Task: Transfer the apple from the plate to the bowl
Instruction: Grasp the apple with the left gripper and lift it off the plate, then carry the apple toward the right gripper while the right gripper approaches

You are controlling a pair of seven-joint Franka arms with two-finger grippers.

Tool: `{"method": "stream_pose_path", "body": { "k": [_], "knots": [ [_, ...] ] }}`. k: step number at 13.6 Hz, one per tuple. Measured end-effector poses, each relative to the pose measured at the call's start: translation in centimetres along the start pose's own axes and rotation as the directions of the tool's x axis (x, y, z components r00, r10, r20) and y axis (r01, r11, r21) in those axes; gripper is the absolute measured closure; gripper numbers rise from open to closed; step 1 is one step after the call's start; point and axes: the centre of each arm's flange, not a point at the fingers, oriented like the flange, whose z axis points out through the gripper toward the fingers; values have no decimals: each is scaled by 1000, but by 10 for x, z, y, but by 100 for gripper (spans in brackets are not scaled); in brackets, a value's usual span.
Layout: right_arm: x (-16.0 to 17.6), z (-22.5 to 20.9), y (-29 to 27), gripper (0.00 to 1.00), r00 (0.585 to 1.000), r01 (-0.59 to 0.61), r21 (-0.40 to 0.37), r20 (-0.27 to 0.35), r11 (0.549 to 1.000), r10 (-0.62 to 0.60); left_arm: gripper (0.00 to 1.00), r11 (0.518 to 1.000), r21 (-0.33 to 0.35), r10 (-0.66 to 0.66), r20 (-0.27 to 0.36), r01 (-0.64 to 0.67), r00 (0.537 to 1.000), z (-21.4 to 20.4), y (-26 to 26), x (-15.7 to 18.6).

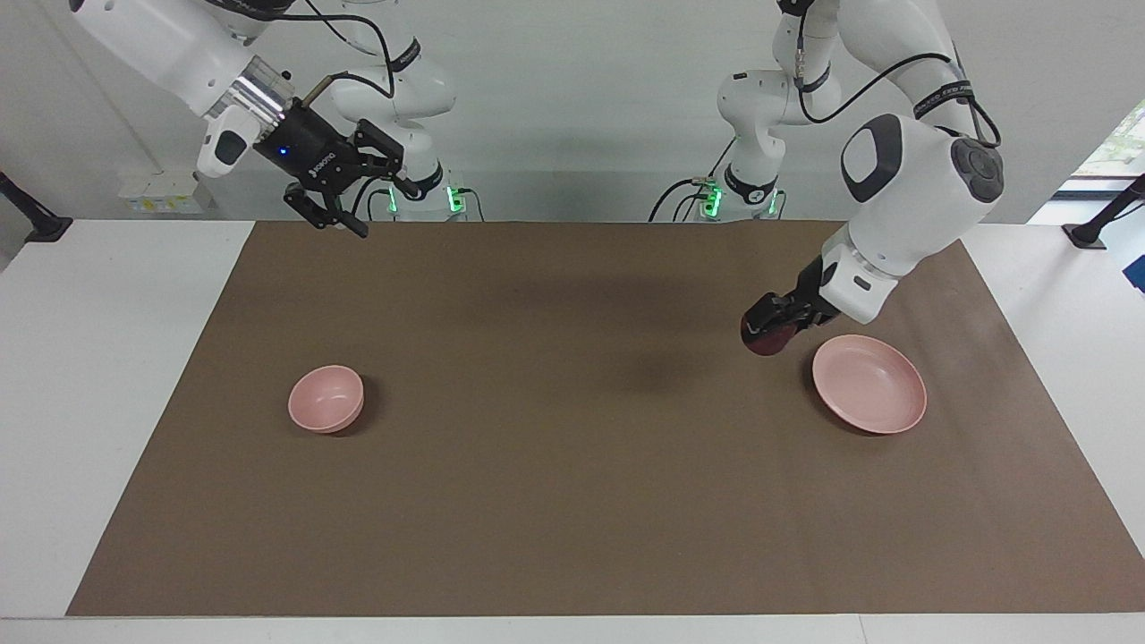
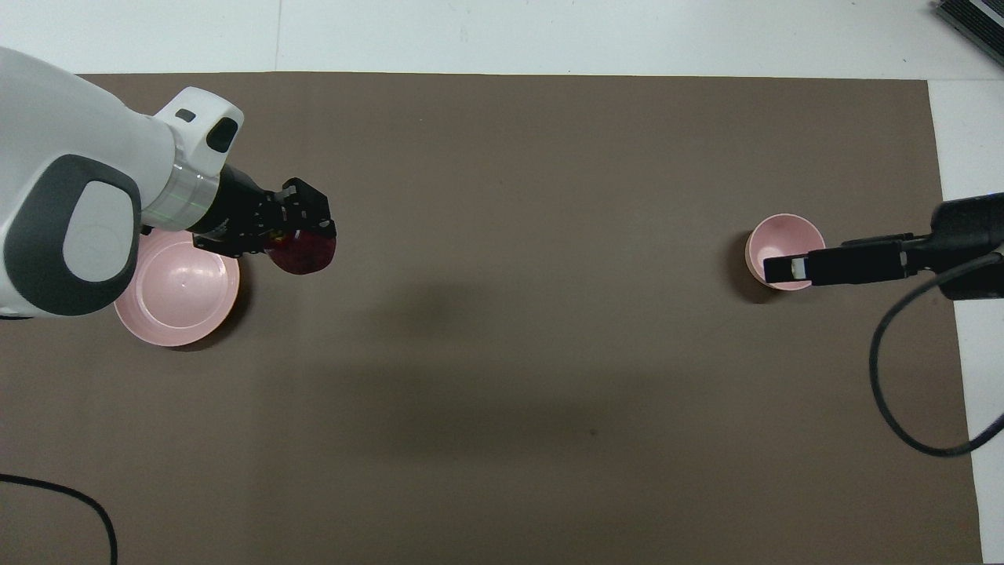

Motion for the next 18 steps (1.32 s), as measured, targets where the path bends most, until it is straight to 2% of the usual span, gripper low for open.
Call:
{"method": "stream_pose_path", "body": {
  "k": [2,4,6,9,11,13,16,18],
  "knots": [
    [11,26,4,0,998,-43,94,-36,995,46,22,992,-55,-105,88,110,991,9,24,-17],
    [23,60,7,0,995,-87,176,-33,981,94,22,954,-122,-248,202,275,948,11,41,-30],
    [35,94,6,0,989,-135,280,-13,951,144,22,886,-139,-385,312,443,868,13,59,-41],
    [42,130,9,0,975,-208,396,13,894,221,22,795,-154,-464,469,587,751,14,88,-59],
    [37,143,9,0,962,-255,467,36,846,271,22,711,-133,-518,565,691,642,11,97,-63],
    [30,151,6,0,944,-315,498,75,808,322,22,636,-81,-561,634,767,532,10,106,-66],
    [13,158,-7,0,933,-349,519,116,780,340,22,518,17,-560,762,855,324,14,119,-70],
    [6,160,-13,0,925,-369,533,136,761,354,22,478,71,-531,817,875,224,29,123,-71]
  ]
}}
